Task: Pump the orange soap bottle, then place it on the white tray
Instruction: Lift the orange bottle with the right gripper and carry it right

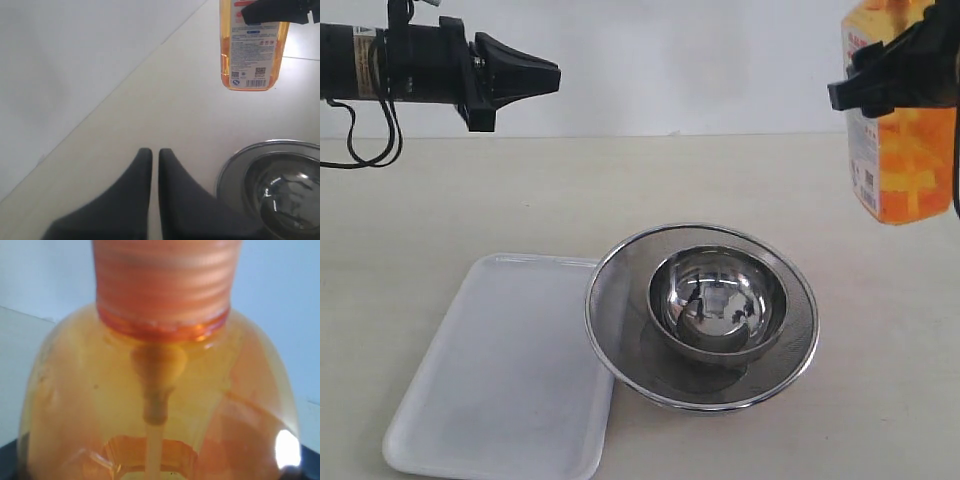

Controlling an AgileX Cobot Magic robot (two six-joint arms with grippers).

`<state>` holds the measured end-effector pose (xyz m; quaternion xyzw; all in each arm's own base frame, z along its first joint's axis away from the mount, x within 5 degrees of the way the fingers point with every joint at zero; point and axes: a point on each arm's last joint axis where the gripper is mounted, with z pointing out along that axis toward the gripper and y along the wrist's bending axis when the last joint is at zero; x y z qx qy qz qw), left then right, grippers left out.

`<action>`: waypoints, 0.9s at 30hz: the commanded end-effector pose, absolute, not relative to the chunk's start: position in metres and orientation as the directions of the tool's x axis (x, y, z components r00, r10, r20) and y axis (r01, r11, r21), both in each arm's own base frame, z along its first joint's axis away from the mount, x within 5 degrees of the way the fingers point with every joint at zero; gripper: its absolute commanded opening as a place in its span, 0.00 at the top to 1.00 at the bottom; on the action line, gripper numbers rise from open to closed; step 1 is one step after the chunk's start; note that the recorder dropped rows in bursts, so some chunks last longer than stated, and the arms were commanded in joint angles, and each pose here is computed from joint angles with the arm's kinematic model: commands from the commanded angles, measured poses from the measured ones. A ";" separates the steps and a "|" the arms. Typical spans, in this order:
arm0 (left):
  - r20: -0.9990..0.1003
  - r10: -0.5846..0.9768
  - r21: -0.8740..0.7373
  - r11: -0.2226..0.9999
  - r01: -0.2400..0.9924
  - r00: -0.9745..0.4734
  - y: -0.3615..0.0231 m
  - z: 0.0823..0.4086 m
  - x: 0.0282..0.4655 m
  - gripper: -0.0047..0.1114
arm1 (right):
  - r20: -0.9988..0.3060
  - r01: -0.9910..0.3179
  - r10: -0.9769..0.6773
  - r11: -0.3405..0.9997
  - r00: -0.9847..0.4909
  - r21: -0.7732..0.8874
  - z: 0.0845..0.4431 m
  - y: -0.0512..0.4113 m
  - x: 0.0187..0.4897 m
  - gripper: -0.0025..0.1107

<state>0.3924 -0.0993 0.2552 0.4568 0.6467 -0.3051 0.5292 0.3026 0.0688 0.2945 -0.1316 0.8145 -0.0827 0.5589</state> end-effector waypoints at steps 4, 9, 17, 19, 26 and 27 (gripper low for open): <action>-0.922 0.384 0.199 0.352 0.914 0.053 -0.133 0.281 0.343 0.92 | -0.854 -0.115 -0.363 0.931 -0.372 -0.346 0.275 0.078 0.264 0.98; -0.926 0.359 0.232 0.303 0.924 0.114 -0.150 0.306 0.313 0.92 | -0.827 -0.130 -0.389 0.920 -0.407 -0.369 0.254 0.091 0.247 0.98; -0.923 0.352 0.254 0.256 0.933 0.154 -0.189 0.320 0.286 0.92 | -0.798 -0.119 -0.428 0.900 -0.424 -0.420 0.236 0.100 0.226 0.98; -0.926 0.345 0.256 0.265 0.930 0.156 -0.199 0.322 0.282 0.92 | -0.801 -0.156 -0.422 0.906 -0.425 -0.395 0.234 0.104 0.226 0.98; -0.930 0.307 0.297 0.300 0.906 0.203 -0.208 0.345 0.285 0.92 | -0.800 -0.223 -0.427 0.904 -0.421 -0.365 0.232 0.110 0.225 0.98; -0.932 0.296 0.299 0.306 0.904 0.208 -0.208 0.351 0.286 0.92 | -0.800 -0.225 -0.427 0.904 -0.421 -0.364 0.232 0.110 0.224 0.98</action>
